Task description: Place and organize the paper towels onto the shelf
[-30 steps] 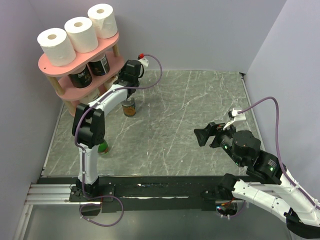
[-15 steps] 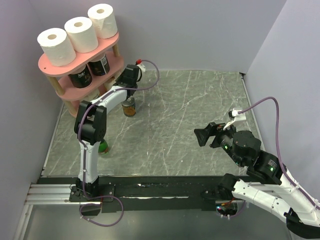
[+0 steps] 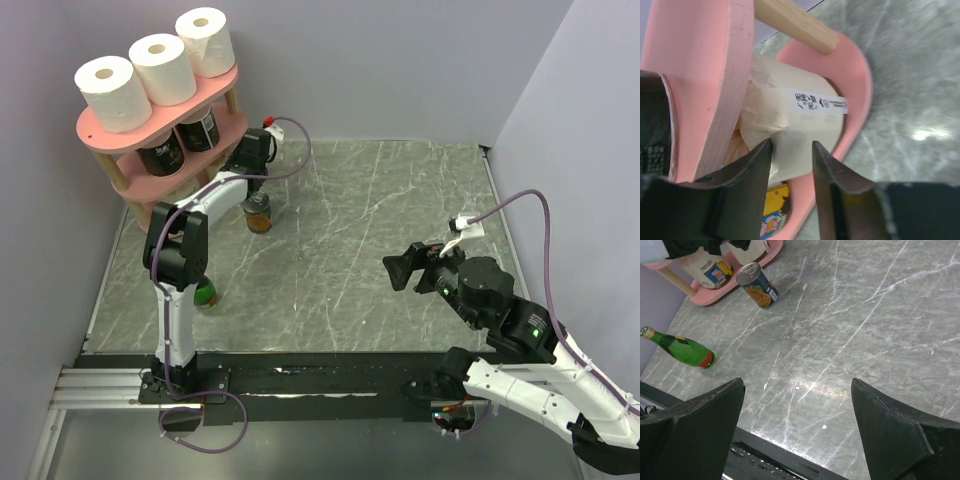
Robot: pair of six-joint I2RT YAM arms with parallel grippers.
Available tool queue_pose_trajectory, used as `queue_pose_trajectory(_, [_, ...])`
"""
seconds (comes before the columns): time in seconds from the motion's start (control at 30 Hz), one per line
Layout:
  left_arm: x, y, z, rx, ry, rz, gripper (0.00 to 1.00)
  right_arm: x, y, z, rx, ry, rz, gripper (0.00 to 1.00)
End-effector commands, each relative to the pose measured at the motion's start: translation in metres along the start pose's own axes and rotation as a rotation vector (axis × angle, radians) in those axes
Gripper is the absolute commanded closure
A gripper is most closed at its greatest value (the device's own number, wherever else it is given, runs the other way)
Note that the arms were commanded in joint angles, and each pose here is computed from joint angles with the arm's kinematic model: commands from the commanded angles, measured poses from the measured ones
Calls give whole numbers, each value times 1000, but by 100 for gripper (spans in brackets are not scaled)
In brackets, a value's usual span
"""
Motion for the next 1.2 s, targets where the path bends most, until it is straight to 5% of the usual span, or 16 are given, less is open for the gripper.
queue_pose_trajectory(0.0, [-53, 48, 8, 139, 182, -160, 51, -19, 3, 6, -23, -26, -60, 6])
queue_pose_trajectory(0.3, [-142, 178, 14, 483, 397, -462, 26, -14, 1, 2, 9, 18, -15, 0])
queue_pose_trajectory(0.37, [-147, 210, 30, 528, 442, -513, 7, -19, 6, 3, -11, 34, -17, 0])
queue_pose_trajectory(0.43, [-148, 244, 44, 583, 489, -577, 1, -22, 10, 3, -14, 34, -17, 0])
queue_pose_trajectory(0.77, [-98, 361, 57, 988, 644, -752, 4, -27, 6, -1, 61, -48, -32, 0])
queue_pose_trajectory(0.9, [-65, 374, 38, 1124, 651, -702, 4, -30, 5, 9, 14, -98, -21, 0])
queue_pose_trajectory(1.17, [-35, 377, 35, 1108, 687, -735, 4, -30, -3, 11, 19, -134, -52, 0])
Point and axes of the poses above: each gripper's point midway between its finger pads, its own y axis back along the fingers, its own z axis along the line the jaws close on, x = y × z, the point moved 5 cm from there along y, back along the fingers, and after that the axes turned 7 degrees about y, right-handed, at the moved point
